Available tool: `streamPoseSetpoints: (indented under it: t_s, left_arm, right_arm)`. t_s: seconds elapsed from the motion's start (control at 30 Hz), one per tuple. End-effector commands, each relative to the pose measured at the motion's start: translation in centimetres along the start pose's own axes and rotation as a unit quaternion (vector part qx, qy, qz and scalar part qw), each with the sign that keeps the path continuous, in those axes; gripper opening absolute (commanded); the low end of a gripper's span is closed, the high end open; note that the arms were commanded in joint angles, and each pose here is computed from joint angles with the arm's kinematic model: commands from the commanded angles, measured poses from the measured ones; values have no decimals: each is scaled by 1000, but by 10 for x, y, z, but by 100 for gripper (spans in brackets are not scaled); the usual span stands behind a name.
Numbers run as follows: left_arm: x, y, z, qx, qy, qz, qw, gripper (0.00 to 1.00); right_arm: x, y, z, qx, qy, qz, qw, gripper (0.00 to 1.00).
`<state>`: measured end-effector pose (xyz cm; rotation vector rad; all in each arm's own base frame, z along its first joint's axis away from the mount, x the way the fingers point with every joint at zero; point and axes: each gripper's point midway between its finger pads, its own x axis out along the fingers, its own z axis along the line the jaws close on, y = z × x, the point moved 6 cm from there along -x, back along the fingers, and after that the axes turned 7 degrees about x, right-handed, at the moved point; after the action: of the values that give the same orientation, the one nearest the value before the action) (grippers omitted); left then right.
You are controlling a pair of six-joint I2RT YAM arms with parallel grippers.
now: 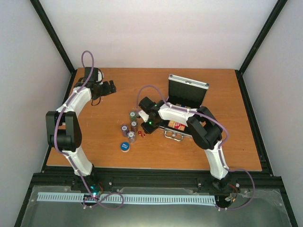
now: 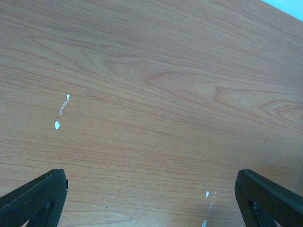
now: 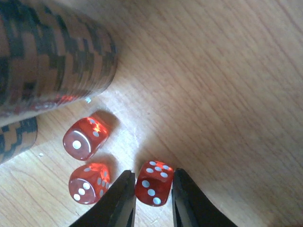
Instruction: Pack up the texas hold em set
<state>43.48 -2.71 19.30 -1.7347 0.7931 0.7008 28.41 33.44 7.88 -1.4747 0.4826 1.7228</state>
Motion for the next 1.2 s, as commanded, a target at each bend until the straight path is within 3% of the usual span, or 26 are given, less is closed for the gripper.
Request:
streamPoseSetpoints:
  t_s: [0.0,0.2,0.4,0.63,0.9,1.17]
  left_arm:
    - [-7,-11,2,-1,-4,-15,1000,100]
    - [-6,-13,1,0,-1,-15,1000,100]
    - [-6,-14,1,0,-1,-16,1000,100]
    - [-7,-14,0,3,2,-17,1000,100]
    - [-8,-15,-2,5,7,-17,1000,100]
    - [-9,-13,-2,9,8,-15,1000,100]
  right_arm:
    - [-2,-1,0,-5,11,3,1000,19]
    - [-19,-6,0,-10,29,-13,999,13]
    - [-71,-25,-1,-2,49,-70,996,13]
    - [-115,-22,-36,48,100,-108,988,13]
    - [-116,16,-113,155,183,-101,965,12]
    - [-106,39,-150,199,227,-89,949,12]
